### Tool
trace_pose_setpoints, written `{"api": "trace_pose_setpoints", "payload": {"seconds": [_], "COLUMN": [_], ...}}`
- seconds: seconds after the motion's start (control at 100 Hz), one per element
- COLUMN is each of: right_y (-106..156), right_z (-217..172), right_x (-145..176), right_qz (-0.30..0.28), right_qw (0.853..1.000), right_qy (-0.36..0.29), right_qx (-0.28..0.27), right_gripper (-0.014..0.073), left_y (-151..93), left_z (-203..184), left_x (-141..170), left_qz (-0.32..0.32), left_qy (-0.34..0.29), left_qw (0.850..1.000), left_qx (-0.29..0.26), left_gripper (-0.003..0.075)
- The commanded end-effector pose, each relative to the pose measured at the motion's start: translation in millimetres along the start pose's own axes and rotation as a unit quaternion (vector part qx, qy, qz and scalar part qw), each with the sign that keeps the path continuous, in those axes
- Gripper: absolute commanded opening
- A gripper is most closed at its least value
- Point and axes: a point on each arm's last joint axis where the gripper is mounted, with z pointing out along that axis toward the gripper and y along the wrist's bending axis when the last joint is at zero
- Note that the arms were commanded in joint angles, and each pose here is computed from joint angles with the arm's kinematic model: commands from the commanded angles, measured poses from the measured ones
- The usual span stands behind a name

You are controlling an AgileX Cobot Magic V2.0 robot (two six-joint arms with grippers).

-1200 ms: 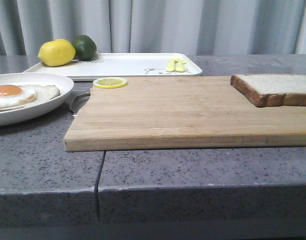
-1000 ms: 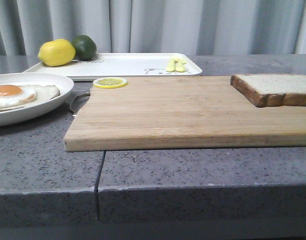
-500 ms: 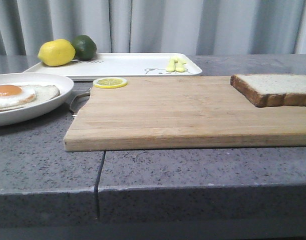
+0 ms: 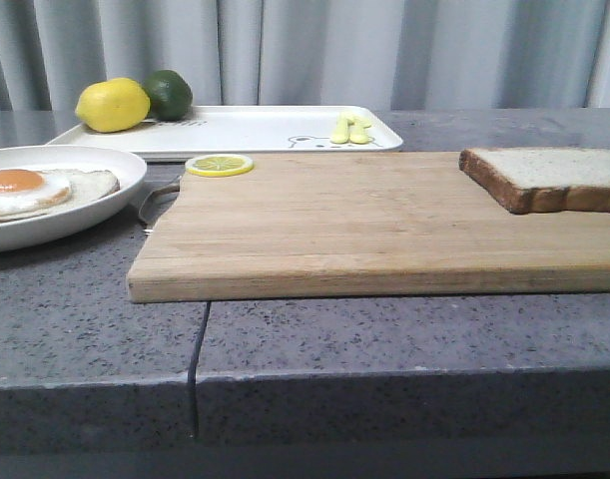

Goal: Place bread and move sandwich to tray

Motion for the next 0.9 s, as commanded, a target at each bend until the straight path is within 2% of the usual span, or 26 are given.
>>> {"api": "trace_pose_setpoints", "payload": {"seconds": [0.0,0.21,0.36,0.47,0.69,0.89], "right_y": [0,-1,-4,-7,-12,-12], "right_z": [-2,-4,-8,-11,-7,8], "right_x": [-11,-18,-34,-53,-91,-126], "right_qz": [-0.010,-0.007,0.005,0.015,0.024,0.063], "right_qw": [0.998,0.997,0.999,1.000,0.997,0.991], "right_qy": [-0.064,-0.076,-0.033,0.000,0.069,0.114], "right_qx": [0.003,0.005,0.006,0.005,0.000,-0.021], "right_gripper": [-0.0070,-0.0070,-0.0070,-0.0069,-0.0069,-0.0069], "left_y": [0,0,-2,-5,-8,-11], "left_z": [-2,-5,-9,-7,16,49], "left_x": [-6,-20,-41,-62,-108,-156], "left_qz": [-0.023,-0.094,-0.125,-0.158,-0.161,-0.157], "left_qy": [-0.061,-0.069,-0.031,0.011,0.107,0.195], "left_qw": [0.998,0.993,0.991,0.987,0.980,0.966], "left_qx": [0.002,0.007,0.020,0.035,0.047,0.060], "left_gripper": [-0.0020,-0.0020,-0.0020,-0.0020,-0.0020,-0.0020]}}
